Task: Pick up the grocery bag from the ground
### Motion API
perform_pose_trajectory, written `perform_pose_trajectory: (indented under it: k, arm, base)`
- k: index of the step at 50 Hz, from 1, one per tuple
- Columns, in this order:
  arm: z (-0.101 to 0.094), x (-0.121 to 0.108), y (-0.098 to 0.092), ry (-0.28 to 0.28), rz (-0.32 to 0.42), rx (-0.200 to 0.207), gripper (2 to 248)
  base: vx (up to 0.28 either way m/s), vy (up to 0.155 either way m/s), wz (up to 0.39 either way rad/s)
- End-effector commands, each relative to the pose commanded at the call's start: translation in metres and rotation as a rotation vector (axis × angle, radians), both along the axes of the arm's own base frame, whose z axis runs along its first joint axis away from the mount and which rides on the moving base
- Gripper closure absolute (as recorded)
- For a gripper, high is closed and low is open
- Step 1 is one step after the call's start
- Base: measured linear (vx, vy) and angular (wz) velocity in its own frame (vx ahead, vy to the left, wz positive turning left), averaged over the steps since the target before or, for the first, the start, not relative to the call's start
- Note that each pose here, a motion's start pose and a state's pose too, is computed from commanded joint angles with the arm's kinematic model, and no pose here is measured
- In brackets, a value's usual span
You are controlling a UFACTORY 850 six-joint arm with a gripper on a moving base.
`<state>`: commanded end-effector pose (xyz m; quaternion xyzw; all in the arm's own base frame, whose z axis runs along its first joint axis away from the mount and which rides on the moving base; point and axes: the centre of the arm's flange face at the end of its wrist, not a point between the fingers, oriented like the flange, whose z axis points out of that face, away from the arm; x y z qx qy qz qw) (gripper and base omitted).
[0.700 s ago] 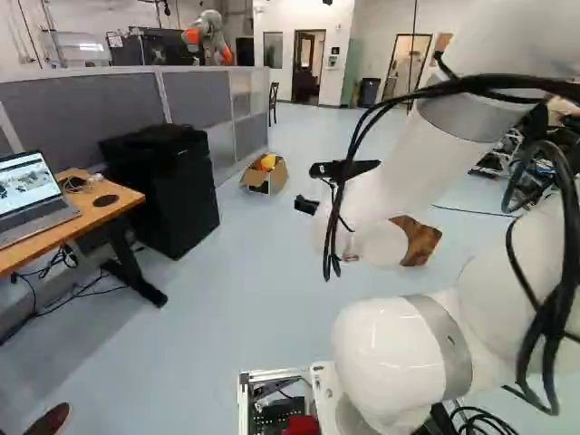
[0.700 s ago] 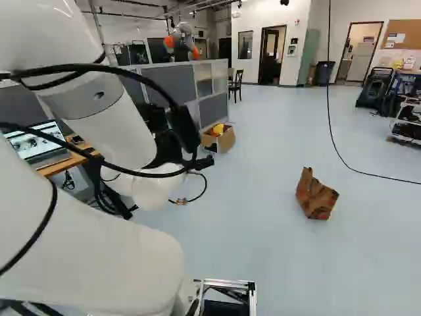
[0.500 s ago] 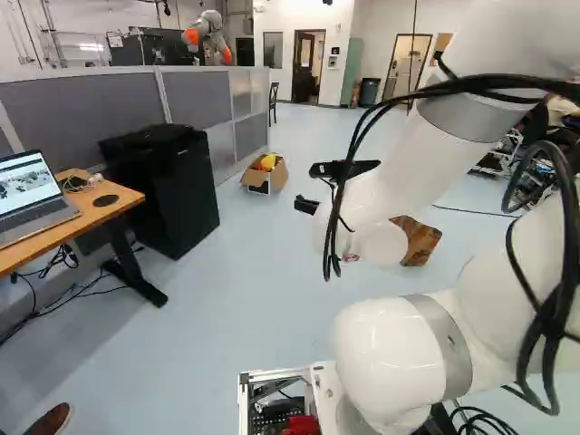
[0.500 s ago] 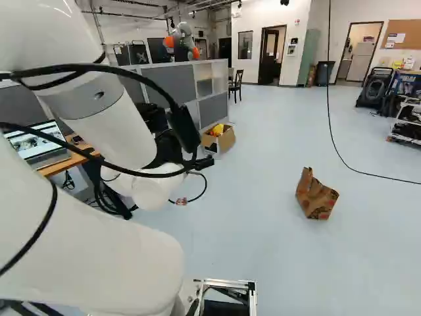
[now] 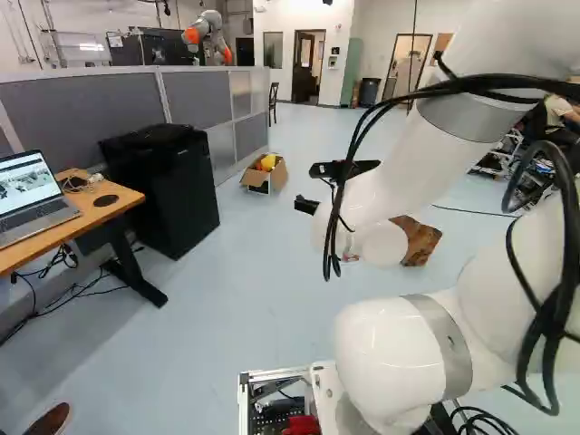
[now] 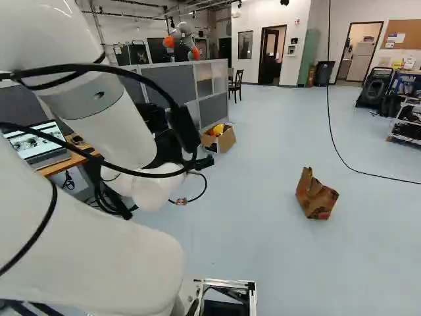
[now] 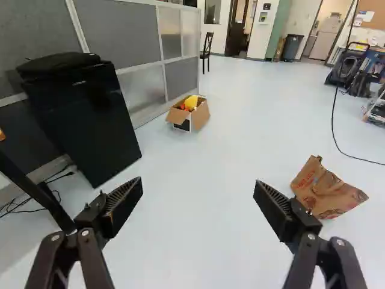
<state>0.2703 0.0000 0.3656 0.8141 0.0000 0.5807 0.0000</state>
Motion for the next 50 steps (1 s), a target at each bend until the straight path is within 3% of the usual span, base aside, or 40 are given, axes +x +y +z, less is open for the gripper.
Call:
perform_pose_trajectory:
  k: [50]
  arm:
    - [0.0000, 0.0000, 0.0000, 0.000, 0.000, 0.000, 3]
  base:
    - [0.005, -0.002, -0.003]
